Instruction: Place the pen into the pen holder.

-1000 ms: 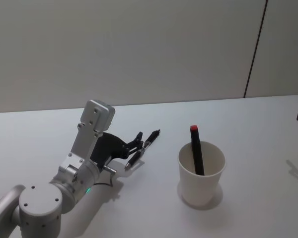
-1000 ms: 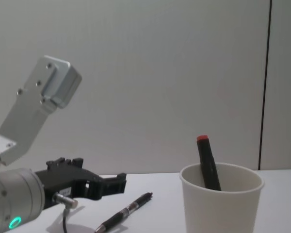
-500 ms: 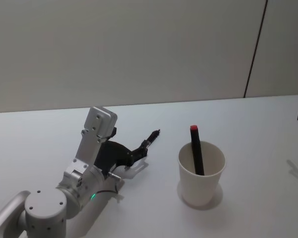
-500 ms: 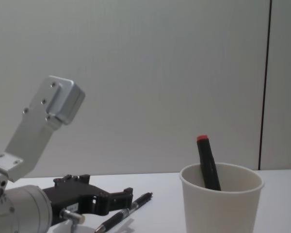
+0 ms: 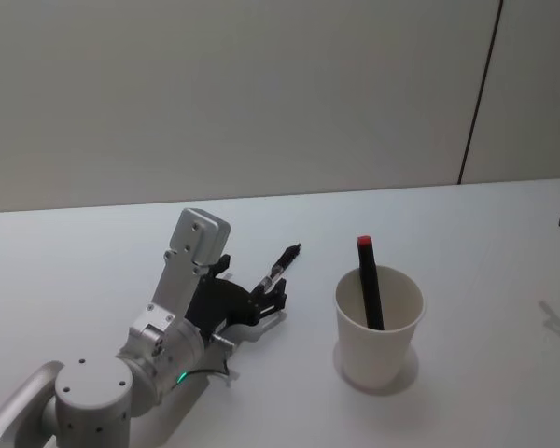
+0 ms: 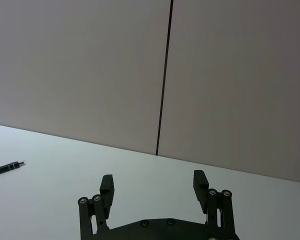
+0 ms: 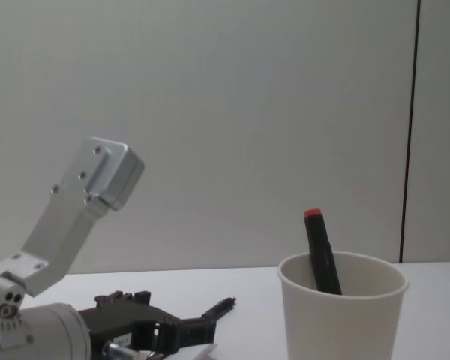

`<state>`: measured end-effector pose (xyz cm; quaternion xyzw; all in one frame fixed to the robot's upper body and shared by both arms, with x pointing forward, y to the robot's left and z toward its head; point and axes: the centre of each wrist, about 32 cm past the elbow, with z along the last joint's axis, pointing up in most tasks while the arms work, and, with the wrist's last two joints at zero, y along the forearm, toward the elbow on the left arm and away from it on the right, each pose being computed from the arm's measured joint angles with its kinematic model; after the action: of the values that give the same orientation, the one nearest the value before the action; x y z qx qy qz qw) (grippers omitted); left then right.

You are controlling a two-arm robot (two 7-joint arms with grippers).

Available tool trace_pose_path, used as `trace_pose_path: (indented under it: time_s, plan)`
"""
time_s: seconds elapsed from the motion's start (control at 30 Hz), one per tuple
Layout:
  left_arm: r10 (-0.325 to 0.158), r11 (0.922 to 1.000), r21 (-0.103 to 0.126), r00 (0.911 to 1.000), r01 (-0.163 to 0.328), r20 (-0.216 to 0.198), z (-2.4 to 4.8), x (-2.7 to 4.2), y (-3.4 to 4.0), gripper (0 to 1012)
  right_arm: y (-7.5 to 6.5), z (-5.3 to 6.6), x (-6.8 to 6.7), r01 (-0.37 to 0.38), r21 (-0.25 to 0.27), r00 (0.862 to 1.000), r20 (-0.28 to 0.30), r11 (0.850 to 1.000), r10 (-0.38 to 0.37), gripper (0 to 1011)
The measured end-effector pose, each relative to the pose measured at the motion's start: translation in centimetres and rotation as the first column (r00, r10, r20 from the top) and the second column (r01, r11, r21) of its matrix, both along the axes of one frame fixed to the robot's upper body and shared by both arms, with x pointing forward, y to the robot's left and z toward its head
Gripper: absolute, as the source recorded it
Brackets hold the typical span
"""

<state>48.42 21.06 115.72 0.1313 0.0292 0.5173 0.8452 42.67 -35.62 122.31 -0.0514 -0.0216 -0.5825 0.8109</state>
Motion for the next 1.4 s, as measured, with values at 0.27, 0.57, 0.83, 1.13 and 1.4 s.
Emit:
trace_pose_path:
  time_s: [0.27, 0.57, 0.83, 1.13, 1.4]
  plan:
    - [-0.004, 1.0, -0.001, 0.9997, 0.004, -0.022, -0.2, 0.04, -0.06, 1001, 0.0, 0.0, 0.0, 0.0, 0.0, 1.0, 0.0, 1.0, 0.0, 1001]
    - [-0.001, 1.0, -0.005, 0.9991, 0.001, -0.043, -0.54, -0.09, -0.14, 1001, 0.0, 0.0, 0.0, 0.0, 0.0, 1.0, 0.0, 1.0, 0.0, 1001]
    - [0.005, 1.0, -0.007, 0.9985, -0.006, -0.055, -0.79, -0.28, -0.23, 1001, 0.0, 0.0, 0.0, 0.0, 0.0, 1.0, 0.0, 1.0, 0.0, 1002]
    - [0.012, 0.9999, -0.008, 0.9982, -0.013, -0.059, -0.94, -0.43, -0.29, 1001, 0.01, 0.0, 0.0, 0.0, 0.0, 1.0, 0.0, 1.0, 0.0, 1001]
    - [0.013, 0.9999, -0.01, 0.9981, -0.014, -0.061, -0.98, -0.5, -0.33, 912, 0.01, 0.0, 0.0, 0.0, 0.0, 1.0, 0.0, 1.0, 0.0, 1001]
